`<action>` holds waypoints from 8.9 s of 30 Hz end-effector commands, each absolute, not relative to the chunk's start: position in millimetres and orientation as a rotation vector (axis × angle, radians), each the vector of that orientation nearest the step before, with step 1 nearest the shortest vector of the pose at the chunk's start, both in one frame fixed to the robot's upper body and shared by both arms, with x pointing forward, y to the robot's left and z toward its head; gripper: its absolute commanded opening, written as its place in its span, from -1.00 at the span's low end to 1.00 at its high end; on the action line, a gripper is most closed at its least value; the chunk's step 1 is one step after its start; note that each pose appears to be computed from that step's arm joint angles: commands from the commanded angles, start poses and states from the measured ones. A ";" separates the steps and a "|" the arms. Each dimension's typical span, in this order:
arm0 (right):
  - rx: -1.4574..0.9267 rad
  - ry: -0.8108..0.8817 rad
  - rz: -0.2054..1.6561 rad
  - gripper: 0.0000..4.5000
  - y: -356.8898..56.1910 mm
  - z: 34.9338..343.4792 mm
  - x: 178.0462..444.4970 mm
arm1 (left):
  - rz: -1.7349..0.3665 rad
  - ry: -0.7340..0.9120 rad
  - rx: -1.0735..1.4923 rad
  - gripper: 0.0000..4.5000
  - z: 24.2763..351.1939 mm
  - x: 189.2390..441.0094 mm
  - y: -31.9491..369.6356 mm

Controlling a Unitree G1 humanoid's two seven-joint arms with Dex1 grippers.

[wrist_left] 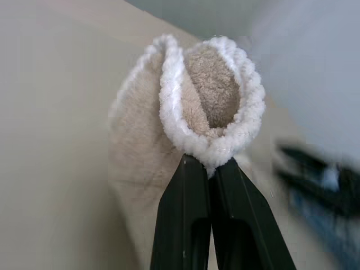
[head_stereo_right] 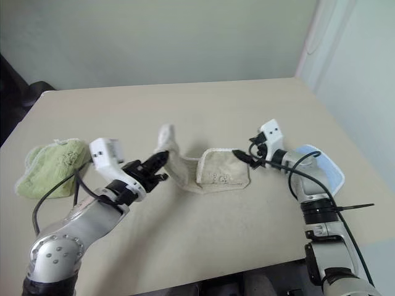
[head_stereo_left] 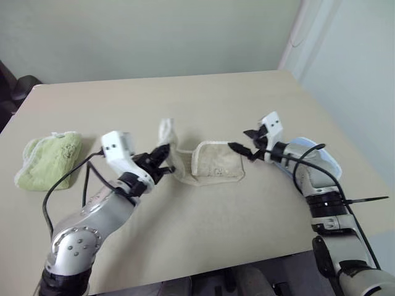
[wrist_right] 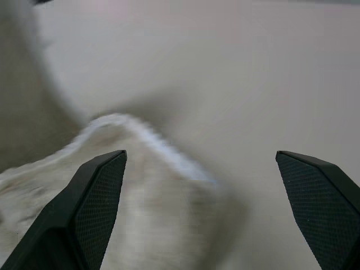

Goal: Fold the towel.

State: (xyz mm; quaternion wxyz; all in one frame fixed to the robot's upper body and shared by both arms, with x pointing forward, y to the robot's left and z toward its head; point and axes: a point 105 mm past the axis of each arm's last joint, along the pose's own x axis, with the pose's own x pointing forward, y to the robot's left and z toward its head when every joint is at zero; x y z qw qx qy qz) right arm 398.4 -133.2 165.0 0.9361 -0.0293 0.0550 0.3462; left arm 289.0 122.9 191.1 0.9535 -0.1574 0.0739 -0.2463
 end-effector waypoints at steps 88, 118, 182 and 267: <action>-0.014 0.086 0.723 -1.00 -116.9 156.4 365.6 | -0.881 0.123 -0.254 -0.99 167.4 393.4 100.9; 0.243 0.391 0.663 1.00 -138.1 124.8 367.1 | -0.794 0.185 -0.276 0.98 160.4 346.8 164.7; 0.662 0.230 -0.028 -0.99 -302.4 208.0 328.8 | -0.837 0.113 -0.380 1.00 159.3 351.5 135.6; -0.221 -0.033 0.729 0.99 -139.3 218.1 330.5 | -0.656 -0.023 0.055 1.00 172.6 361.1 206.9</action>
